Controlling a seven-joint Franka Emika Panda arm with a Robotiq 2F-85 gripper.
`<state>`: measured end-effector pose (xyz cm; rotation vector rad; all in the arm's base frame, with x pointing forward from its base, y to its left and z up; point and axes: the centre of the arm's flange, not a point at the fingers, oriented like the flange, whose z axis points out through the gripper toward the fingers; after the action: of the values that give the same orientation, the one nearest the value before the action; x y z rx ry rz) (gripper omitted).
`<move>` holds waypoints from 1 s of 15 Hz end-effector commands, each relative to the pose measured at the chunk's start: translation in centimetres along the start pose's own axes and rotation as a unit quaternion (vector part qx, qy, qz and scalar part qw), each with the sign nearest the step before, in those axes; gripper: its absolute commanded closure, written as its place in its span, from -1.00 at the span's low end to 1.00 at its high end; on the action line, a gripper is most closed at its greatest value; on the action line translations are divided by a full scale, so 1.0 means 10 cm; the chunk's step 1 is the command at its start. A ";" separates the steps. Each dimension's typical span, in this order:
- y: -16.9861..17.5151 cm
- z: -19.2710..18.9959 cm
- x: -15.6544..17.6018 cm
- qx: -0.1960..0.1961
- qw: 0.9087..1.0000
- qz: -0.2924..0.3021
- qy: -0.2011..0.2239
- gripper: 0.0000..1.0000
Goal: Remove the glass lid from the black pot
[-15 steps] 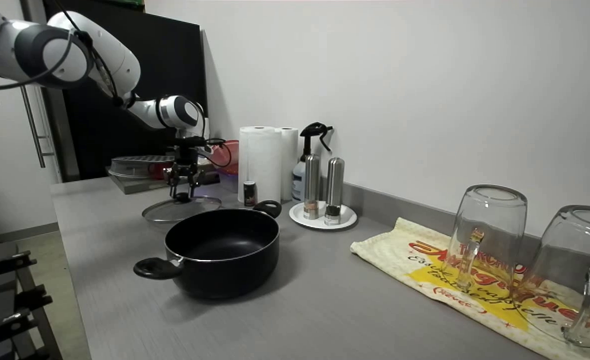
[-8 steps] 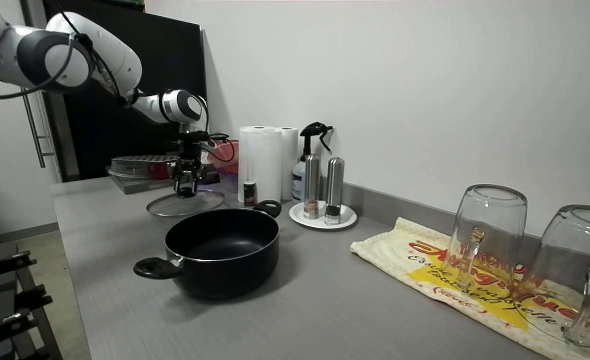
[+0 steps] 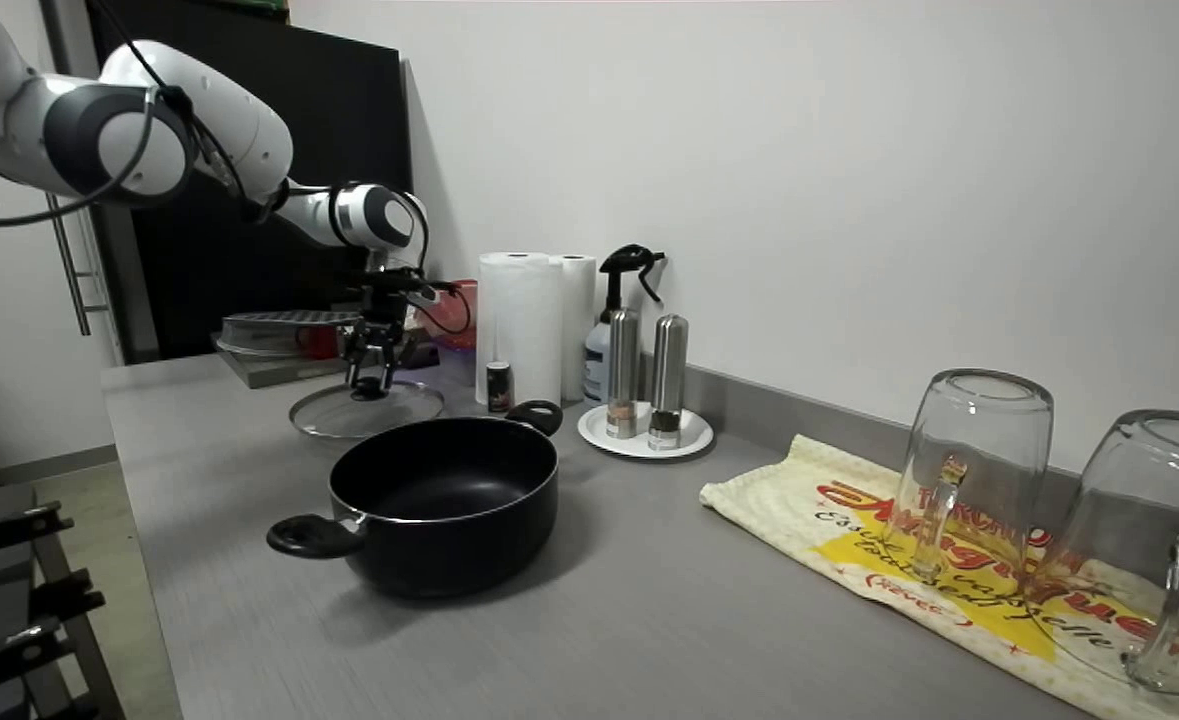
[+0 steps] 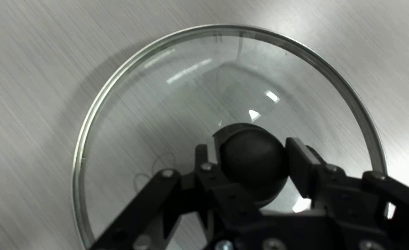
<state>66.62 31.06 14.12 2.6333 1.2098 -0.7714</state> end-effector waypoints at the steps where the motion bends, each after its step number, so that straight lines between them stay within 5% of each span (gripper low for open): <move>1: 0.11 -0.11 0.25 0.021 1.000 0.001 -0.001 0.50; 9: 0.10 0.10 0.36 0.010 1.000 0.006 -0.020 0.50; 15: 0.21 0.25 0.34 -0.039 0.998 0.034 -0.028 0.50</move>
<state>66.46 30.55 11.31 2.5961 1.1531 -0.7919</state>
